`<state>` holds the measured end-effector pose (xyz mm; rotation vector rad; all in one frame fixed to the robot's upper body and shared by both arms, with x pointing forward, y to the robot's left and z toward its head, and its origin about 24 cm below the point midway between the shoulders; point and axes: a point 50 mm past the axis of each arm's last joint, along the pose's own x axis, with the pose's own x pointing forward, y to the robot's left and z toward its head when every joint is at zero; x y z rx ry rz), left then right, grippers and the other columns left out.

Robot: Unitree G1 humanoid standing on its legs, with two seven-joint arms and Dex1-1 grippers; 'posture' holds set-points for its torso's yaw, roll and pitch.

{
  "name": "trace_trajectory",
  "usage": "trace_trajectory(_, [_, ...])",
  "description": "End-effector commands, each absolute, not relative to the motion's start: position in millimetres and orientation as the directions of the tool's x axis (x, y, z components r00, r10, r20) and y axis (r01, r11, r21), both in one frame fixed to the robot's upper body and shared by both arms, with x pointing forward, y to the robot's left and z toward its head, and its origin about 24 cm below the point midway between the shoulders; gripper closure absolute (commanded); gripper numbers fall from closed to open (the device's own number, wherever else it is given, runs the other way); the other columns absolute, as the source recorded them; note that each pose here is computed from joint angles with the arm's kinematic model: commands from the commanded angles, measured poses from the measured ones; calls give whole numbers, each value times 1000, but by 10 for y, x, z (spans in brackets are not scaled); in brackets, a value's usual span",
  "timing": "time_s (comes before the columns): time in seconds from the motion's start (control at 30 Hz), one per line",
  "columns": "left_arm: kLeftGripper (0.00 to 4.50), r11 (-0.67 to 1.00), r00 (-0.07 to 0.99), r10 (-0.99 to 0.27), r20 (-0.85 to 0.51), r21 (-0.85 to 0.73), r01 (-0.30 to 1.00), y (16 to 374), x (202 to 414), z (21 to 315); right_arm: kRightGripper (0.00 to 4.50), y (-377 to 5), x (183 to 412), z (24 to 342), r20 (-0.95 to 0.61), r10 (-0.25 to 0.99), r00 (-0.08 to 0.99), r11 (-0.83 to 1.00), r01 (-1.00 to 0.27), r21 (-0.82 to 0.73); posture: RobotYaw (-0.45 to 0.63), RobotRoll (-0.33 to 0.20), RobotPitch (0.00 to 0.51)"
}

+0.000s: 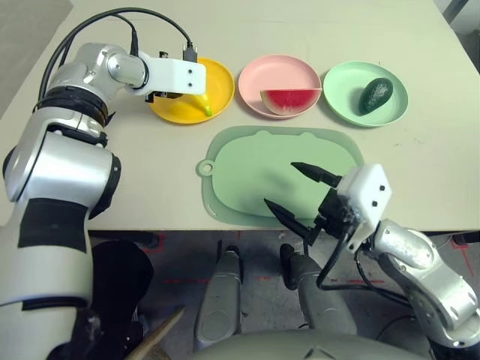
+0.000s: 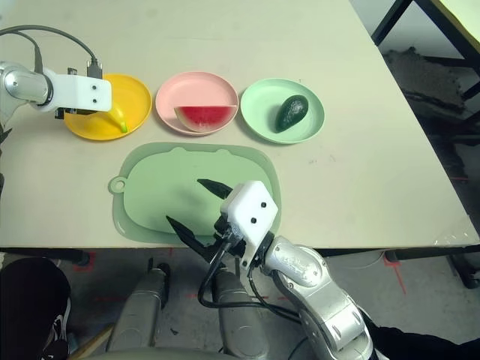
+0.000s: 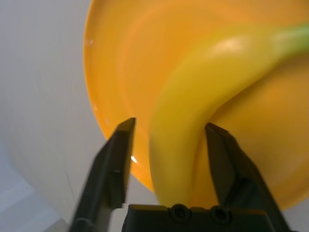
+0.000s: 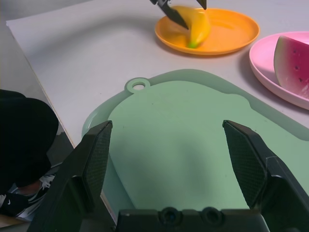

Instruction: Place the fruits into color-matched plates.

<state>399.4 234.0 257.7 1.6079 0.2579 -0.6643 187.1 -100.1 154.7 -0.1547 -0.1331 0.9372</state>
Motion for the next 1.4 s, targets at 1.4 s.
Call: trace_trajectory(1.4, [40,967,958,-241,159,125,222,3493,2696,2320,0,-3195,2803,1443,201,234,951,972,-235,-19,-27,0,362])
